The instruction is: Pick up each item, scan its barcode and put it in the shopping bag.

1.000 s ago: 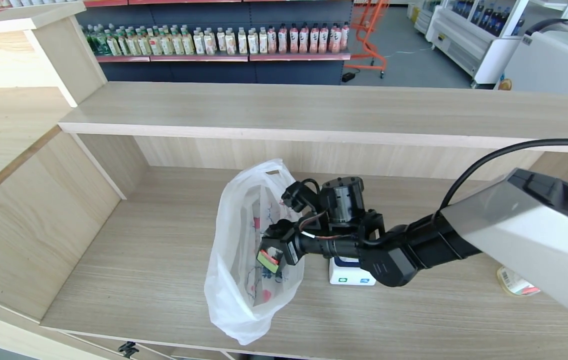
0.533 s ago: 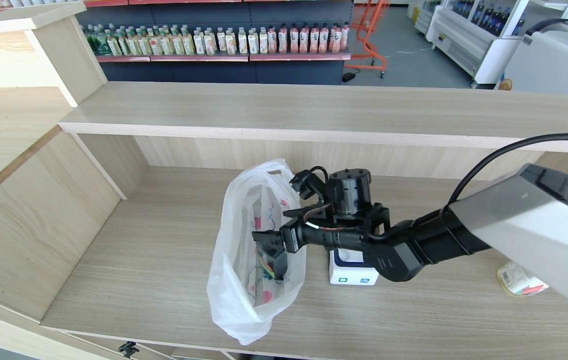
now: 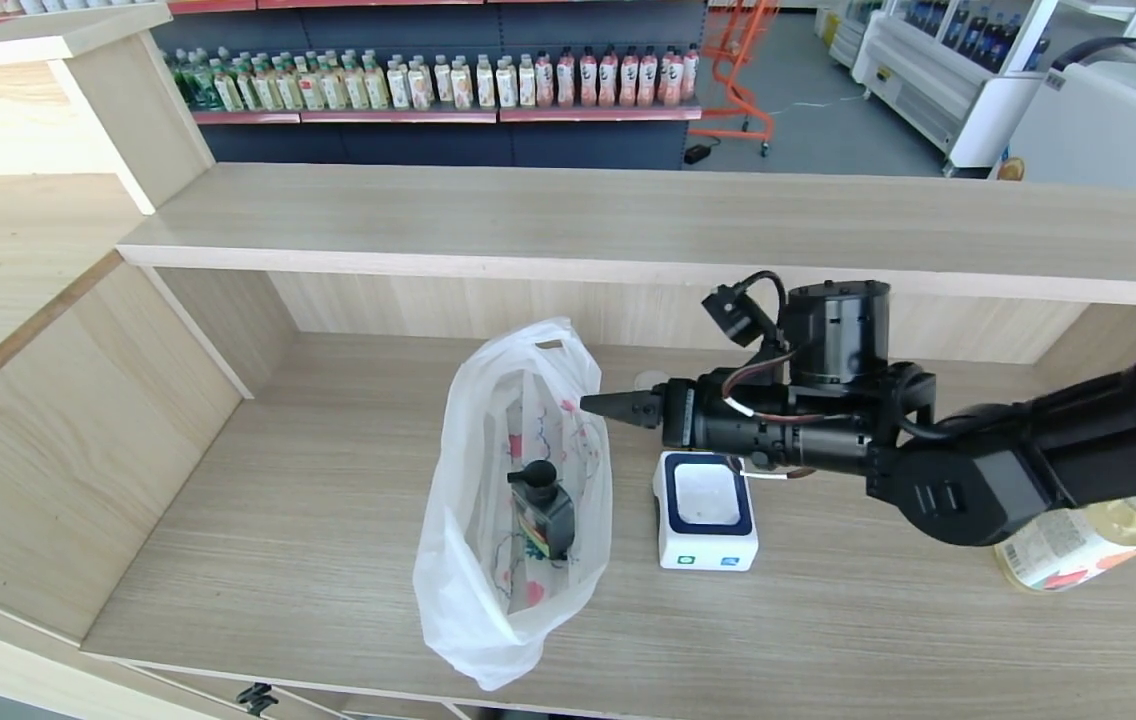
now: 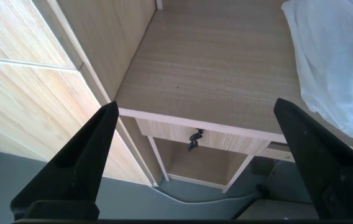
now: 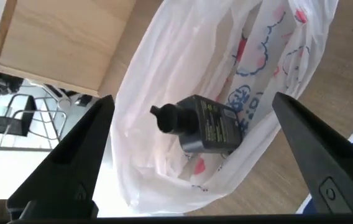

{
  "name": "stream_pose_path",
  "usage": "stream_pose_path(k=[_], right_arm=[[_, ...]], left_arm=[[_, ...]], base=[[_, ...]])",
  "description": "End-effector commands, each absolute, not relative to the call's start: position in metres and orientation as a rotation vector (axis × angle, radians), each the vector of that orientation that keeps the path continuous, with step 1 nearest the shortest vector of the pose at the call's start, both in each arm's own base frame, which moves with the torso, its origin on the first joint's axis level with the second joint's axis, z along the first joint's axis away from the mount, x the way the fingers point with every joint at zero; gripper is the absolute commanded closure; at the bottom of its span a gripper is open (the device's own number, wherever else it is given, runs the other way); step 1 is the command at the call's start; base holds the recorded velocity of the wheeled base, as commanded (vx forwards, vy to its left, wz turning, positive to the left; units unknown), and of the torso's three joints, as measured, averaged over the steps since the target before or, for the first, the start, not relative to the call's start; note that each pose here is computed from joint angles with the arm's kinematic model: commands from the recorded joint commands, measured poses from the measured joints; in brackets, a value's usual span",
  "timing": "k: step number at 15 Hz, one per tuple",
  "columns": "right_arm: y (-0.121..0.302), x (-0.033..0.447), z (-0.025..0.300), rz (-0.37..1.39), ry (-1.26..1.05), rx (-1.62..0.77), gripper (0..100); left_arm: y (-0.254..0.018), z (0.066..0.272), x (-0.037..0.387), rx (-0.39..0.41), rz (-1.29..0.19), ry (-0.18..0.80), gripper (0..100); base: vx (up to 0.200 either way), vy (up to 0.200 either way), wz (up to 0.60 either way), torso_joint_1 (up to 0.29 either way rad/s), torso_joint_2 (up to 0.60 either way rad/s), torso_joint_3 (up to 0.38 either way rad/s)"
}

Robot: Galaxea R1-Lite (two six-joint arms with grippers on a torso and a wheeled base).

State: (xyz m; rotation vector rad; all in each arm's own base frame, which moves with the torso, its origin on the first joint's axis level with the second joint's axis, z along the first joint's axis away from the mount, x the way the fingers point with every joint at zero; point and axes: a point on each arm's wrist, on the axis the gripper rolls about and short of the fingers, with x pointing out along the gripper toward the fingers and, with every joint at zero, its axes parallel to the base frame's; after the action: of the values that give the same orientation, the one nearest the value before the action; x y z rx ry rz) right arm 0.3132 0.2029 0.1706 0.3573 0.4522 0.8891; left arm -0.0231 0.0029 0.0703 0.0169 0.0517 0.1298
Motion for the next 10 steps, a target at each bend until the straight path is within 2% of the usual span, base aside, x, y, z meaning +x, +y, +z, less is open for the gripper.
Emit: stream_pose_path(k=[1, 2, 3, 5, 8, 10], right_arm=[[0.149, 0.238, 0.219, 0.933, 0.381, 0.372, 0], [0.128, 0.216, 0.218, 0.908, 0.321, 0.266, 0], [0.110, 0.201, 0.203, 0.869, 0.302, 0.152, 0], [0.075, 0.169, 0.185, 0.711, 0.290, -0.004, 0], [0.046, 0.121, 0.185, 0.416, 0.328, -0.083, 0], [0.031, 0.121, 0.194, 0.260, 0.306, -0.069, 0]], left_arm=[[0.003, 0.070, -0.023, 0.017, 0.130, 0.051, 0], [0.003, 0.070, -0.023, 0.017, 0.130, 0.051, 0], [0.003, 0.070, -0.023, 0.017, 0.130, 0.051, 0], [0.003, 0.070, -0.023, 0.017, 0.130, 0.053, 0], [0.003, 0.070, -0.023, 0.017, 0.130, 0.051, 0], [0.003, 0.070, -0.023, 0.017, 0.130, 0.051, 0]], base=[[0.000, 0.000, 0.00, 0.000, 0.00, 0.000], [0.000, 0.000, 0.00, 0.000, 0.00, 0.000], [0.000, 0.000, 0.00, 0.000, 0.00, 0.000], [0.000, 0.000, 0.00, 0.000, 0.00, 0.000], [0.000, 0.000, 0.00, 0.000, 0.00, 0.000], [0.000, 0.000, 0.00, 0.000, 0.00, 0.000]])
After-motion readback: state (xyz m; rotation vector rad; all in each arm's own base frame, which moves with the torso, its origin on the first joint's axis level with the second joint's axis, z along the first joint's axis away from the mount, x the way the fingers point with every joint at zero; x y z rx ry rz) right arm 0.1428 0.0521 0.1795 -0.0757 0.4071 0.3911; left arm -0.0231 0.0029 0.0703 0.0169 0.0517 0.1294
